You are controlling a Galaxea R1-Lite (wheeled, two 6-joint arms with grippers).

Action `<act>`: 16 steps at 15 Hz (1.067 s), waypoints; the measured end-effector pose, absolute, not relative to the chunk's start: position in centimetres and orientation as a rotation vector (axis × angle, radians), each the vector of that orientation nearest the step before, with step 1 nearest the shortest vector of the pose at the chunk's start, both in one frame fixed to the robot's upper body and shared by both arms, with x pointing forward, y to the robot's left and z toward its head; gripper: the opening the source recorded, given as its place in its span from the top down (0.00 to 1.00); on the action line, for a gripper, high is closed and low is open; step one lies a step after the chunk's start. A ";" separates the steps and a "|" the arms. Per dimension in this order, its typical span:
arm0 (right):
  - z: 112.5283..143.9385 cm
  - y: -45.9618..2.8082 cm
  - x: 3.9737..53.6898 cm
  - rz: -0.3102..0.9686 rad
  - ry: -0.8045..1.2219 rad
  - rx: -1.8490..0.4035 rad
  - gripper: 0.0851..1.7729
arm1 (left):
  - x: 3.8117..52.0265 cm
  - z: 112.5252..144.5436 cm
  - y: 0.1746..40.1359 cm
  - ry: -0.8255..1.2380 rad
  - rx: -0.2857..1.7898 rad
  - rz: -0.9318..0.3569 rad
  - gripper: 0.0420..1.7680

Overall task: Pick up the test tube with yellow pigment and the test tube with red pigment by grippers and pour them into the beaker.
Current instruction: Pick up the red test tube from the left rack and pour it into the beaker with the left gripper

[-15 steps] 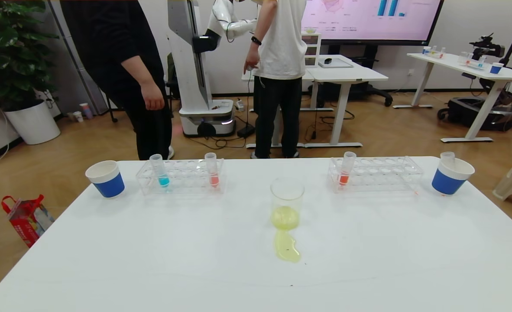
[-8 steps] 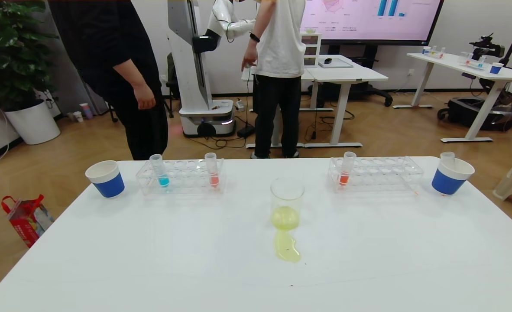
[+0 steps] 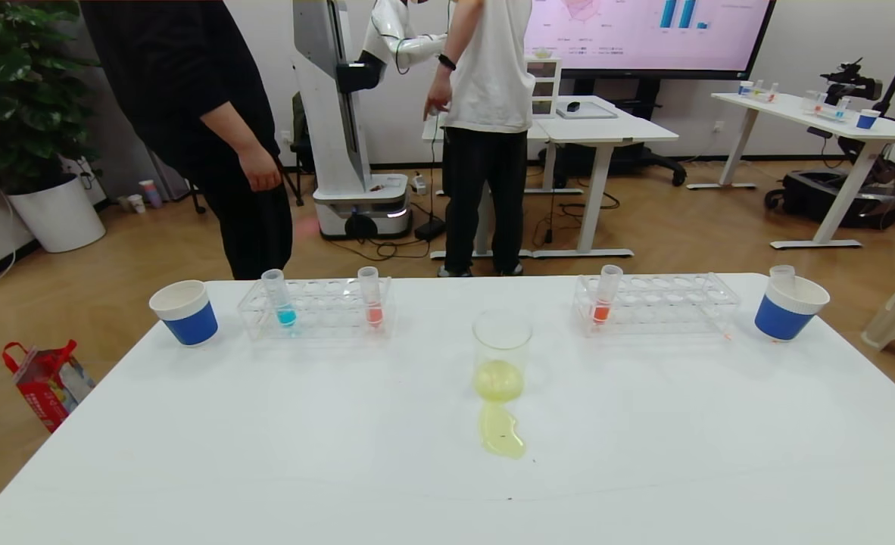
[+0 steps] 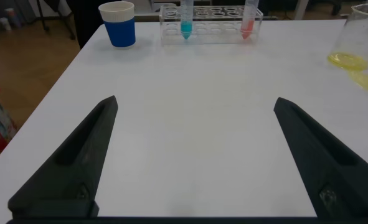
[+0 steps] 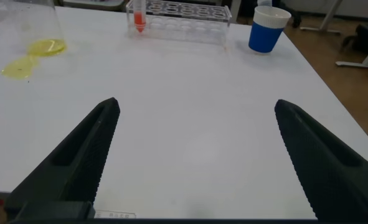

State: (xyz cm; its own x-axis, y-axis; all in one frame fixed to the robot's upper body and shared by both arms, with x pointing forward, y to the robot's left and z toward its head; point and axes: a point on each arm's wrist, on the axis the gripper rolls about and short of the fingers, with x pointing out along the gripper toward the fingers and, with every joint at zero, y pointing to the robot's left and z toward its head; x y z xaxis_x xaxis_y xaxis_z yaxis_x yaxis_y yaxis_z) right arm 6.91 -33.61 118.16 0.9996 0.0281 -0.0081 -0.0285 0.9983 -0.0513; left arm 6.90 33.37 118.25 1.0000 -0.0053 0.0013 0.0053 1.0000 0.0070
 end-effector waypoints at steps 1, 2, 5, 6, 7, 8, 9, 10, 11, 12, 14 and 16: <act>118.2 -33.6 6.9 0.026 0.007 -0.051 0.02 | 6.9 118.2 33.4 0.000 0.014 -0.009 0.01; 118.2 -33.6 6.9 0.026 0.007 -0.051 0.02 | 6.9 118.2 33.4 -0.001 0.016 -0.010 0.01; 118.2 -33.6 6.9 0.025 0.007 -0.050 0.02 | 6.9 118.2 33.4 0.001 0.018 -0.006 0.01; 118.2 -33.6 6.9 0.026 0.006 -0.050 0.02 | 6.9 118.2 33.4 0.000 0.018 -0.006 0.01; 118.2 -33.6 6.9 0.025 0.006 -0.049 0.02 | 6.9 118.2 33.4 0.000 0.016 -0.007 0.01; 118.2 -33.6 6.9 0.026 0.007 -0.050 0.02 | 6.9 118.2 33.4 -0.001 0.017 -0.009 0.01; 118.2 -33.6 6.9 0.027 0.007 -0.050 0.02 | 6.8 118.5 33.4 -0.001 0.020 -0.011 0.01; 118.2 -33.6 6.9 0.027 0.007 -0.050 0.02 | 6.6 119.2 33.4 -0.021 0.025 -0.013 0.01; 118.2 -33.6 6.9 0.027 0.006 -0.050 0.02 | 6.6 120.0 33.3 -0.026 0.032 -0.014 0.01; 118.2 -33.6 6.9 0.027 0.007 -0.050 0.02 | 6.7 121.1 33.3 -0.029 0.036 -0.016 0.01; 118.2 -33.6 6.9 0.026 0.006 -0.050 0.02 | 7.4 123.7 33.4 -0.033 0.036 -0.022 0.01; 118.2 -33.6 6.9 0.026 0.006 -0.050 0.02 | 9.3 126.4 33.3 -0.041 0.033 -0.024 0.01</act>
State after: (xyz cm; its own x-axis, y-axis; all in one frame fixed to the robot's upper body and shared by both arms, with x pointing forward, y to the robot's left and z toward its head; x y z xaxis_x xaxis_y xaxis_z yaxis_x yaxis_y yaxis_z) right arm 6.91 -33.61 118.17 0.9996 0.0260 -0.0064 -0.0262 0.9984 -0.0498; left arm 9.30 33.33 126.44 0.9989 -0.0247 0.0406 0.0233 0.9992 0.0333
